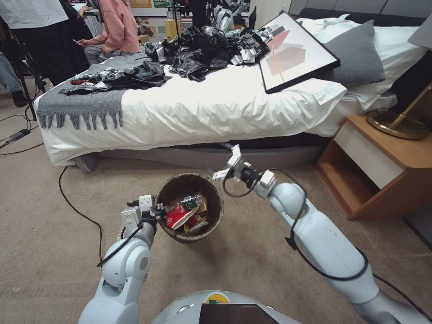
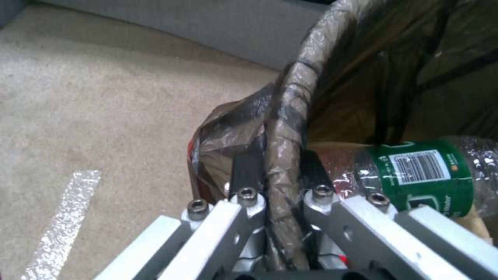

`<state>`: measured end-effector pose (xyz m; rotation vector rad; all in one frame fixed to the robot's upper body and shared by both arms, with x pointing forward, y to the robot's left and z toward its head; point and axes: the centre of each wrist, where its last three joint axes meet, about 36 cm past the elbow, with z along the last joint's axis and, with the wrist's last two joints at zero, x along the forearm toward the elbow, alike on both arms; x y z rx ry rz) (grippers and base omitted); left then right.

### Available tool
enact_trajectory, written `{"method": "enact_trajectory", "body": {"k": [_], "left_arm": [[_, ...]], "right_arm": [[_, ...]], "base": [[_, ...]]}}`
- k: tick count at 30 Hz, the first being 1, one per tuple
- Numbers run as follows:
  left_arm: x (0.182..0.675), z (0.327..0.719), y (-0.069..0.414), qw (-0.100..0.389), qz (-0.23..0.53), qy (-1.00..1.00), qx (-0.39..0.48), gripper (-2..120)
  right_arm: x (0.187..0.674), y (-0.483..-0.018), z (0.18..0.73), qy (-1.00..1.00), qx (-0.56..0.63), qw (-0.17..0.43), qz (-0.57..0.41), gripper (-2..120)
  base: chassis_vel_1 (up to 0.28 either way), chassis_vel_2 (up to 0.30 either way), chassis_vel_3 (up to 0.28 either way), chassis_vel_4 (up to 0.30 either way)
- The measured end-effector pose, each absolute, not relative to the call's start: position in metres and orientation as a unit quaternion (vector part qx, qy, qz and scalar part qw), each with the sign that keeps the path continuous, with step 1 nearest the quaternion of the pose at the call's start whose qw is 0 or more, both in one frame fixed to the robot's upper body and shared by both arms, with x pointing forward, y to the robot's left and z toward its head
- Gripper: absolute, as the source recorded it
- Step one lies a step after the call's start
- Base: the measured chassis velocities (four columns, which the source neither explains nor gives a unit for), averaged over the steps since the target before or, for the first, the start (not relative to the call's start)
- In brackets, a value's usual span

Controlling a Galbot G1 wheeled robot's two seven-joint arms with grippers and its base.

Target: Pick up the trash bin, then pick up the garbage from the floor and place it into the trash bin.

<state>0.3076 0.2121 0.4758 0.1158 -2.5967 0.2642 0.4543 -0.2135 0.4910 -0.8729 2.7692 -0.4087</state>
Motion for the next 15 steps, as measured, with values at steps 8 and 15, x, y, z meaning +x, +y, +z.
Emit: {"method": "enact_trajectory", "body": {"k": [8, 15], "left_arm": [[0.308, 0.478, 0.214, 0.256, 0.091, -0.961, 0.049, 2], [0.306, 0.478, 0.212, 0.258, 0.090, -0.961, 0.049, 2]], "right_arm": [[0.412, -0.222, 0.500, 0.997, -0.050, 0.019, -0.057, 100], [0.393, -0.228, 0.487, 0.999, -0.012, -0.004, -0.038, 100]], "base": [[0.000, 0.000, 0.000, 0.000], [0.000, 0.000, 0.000, 0.000]]}}
